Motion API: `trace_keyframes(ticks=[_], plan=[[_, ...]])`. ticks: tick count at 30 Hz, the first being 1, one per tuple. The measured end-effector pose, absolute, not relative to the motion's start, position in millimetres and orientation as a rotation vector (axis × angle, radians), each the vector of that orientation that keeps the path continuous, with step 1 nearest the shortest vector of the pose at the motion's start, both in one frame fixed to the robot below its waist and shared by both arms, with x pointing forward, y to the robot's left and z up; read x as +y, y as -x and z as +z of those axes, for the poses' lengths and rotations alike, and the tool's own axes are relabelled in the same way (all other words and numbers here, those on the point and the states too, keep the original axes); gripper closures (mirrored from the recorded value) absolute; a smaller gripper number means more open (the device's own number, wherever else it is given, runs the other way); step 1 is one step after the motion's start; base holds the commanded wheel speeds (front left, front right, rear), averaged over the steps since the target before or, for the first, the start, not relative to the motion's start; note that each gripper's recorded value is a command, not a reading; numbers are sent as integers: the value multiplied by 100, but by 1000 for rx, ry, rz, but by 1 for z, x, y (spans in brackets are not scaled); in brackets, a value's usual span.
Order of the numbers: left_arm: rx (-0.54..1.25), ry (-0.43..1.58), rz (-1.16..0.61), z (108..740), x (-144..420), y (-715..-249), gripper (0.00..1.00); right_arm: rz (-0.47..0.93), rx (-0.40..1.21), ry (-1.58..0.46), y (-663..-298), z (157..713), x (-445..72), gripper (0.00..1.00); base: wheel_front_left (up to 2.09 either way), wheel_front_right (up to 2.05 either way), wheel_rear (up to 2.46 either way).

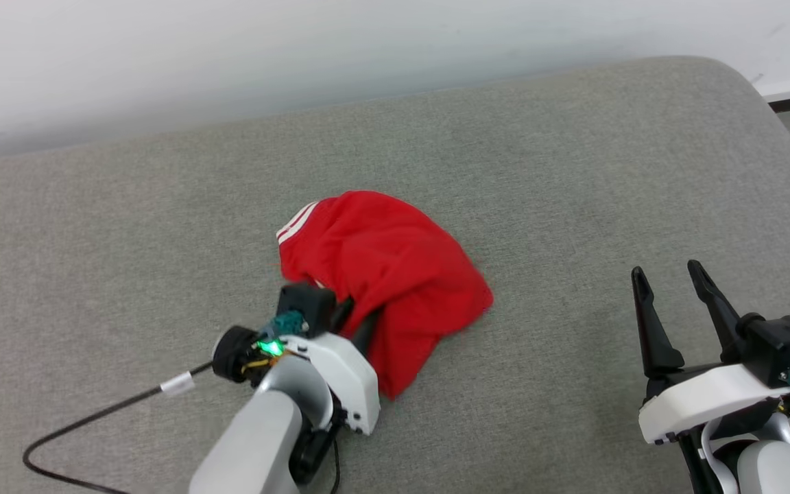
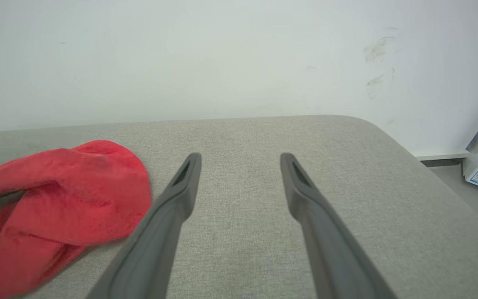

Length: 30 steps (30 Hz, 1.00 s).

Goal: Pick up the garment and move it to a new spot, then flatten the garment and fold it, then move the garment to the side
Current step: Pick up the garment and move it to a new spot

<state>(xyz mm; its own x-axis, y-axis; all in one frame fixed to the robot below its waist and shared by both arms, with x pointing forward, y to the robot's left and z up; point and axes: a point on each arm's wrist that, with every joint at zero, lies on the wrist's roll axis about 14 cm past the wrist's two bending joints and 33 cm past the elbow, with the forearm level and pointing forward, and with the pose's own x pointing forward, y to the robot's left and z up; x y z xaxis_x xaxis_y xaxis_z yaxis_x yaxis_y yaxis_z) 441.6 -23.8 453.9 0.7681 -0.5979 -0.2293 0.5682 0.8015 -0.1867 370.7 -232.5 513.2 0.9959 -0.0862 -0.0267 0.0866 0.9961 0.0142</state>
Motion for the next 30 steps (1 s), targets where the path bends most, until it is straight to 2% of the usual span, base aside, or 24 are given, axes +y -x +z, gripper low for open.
trace_keyframes(ticks=[4, 10, 17, 27, 30], plan=[[285, 105, -645, 446, -22, -430, 0, -64, 23, -18, -377, 513, -225, 0, 0, 0, 0], [71, 118, -628, 497, -18, -432, 0, -33, -3, -17, -381, 522, -216, 0, 0, 0, 0], [-113, 118, -468, 551, 26, -439, 0, 3, -26, -23, -379, 531, -203, 0, 0, 0, 0], [-114, 87, -148, 541, 136, -410, 0, 61, -30, -28, -371, 536, -184, 0, 0, 0, 0], [-104, 78, -129, 537, 146, -398, 0, 72, -32, -28, -369, 538, -180, 0, 0, 0, 0]])
